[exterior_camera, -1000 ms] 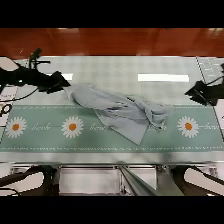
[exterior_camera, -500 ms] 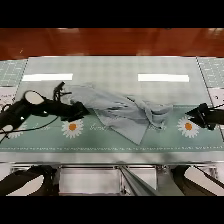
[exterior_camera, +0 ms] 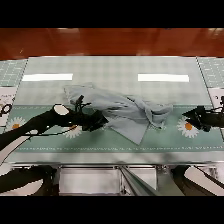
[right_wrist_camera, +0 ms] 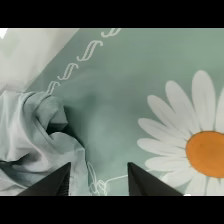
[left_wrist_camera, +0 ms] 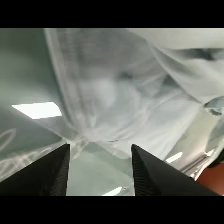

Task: Fold the shirts.

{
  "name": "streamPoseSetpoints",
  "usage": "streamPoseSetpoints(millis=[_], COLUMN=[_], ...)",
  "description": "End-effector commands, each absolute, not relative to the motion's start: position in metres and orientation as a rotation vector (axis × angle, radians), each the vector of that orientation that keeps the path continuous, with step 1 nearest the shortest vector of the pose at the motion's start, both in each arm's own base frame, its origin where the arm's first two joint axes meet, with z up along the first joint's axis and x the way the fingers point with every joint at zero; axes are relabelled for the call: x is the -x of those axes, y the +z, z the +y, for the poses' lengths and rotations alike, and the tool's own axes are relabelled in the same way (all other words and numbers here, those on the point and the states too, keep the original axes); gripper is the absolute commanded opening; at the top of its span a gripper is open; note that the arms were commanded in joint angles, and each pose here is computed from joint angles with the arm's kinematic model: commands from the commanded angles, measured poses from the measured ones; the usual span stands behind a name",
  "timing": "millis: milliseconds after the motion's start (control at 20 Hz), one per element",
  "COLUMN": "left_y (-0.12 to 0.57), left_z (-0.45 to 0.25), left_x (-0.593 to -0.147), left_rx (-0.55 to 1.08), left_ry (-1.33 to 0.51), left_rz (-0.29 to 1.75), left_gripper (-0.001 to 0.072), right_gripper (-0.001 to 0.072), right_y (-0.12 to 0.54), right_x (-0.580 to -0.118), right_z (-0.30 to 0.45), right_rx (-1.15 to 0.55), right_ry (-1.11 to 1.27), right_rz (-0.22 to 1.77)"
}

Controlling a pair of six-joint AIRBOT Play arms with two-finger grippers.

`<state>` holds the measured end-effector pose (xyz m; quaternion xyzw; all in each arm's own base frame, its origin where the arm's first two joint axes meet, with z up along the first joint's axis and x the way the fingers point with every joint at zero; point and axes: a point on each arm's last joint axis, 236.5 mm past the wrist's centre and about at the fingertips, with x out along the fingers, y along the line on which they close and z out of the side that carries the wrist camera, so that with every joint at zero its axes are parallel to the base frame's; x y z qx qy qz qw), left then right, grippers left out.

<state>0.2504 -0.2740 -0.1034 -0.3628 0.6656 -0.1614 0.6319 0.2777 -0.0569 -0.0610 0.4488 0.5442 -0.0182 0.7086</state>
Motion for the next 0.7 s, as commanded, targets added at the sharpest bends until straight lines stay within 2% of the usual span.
streamPoseSetpoints(millis=[0,300,350,450,550,600,650], left_y=[-0.113,-0.112,-0.113,-0.12,-0.124,-0.124,-0.121], left_z=[-0.29,-0.29,-0.29,-0.284,-0.279,-0.277,-0.277], left_x=[-0.252,-0.253,-0.253,-0.249,-0.245,-0.244,-0.246], left_rx=[0.842,0.852,0.852,0.827,0.767,0.757,0.745], left_ry=[-0.383,-0.377,-0.375,-0.339,-0.362,-0.371,-0.398], left_rz=[1.516,1.518,1.52,1.544,1.551,1.556,1.543], left_gripper=[0.0505,0.0499,0.0452,0.0277,0.0174,0.0016,0.0016], right_gripper=[0.0408,0.0407,0.0407,0.0407,0.0407,0.0407,0.0407], right_y=[-0.06,-0.06,-0.06,-0.06,-0.059,-0.059,-0.059], right_x=[-0.278,-0.277,-0.276,-0.275,-0.274,-0.273,-0.273], right_z=[-0.055,-0.054,-0.053,-0.052,-0.05,-0.05,-0.049], right_rx=[-0.997,-1.0,-1.001,-1.002,-0.999,-0.995,-0.994], right_ry=[-0.032,-0.027,-0.024,-0.018,-0.009,-0.004,-0.002], right_rz=[1.208,1.213,1.215,1.221,1.226,1.23,1.232])
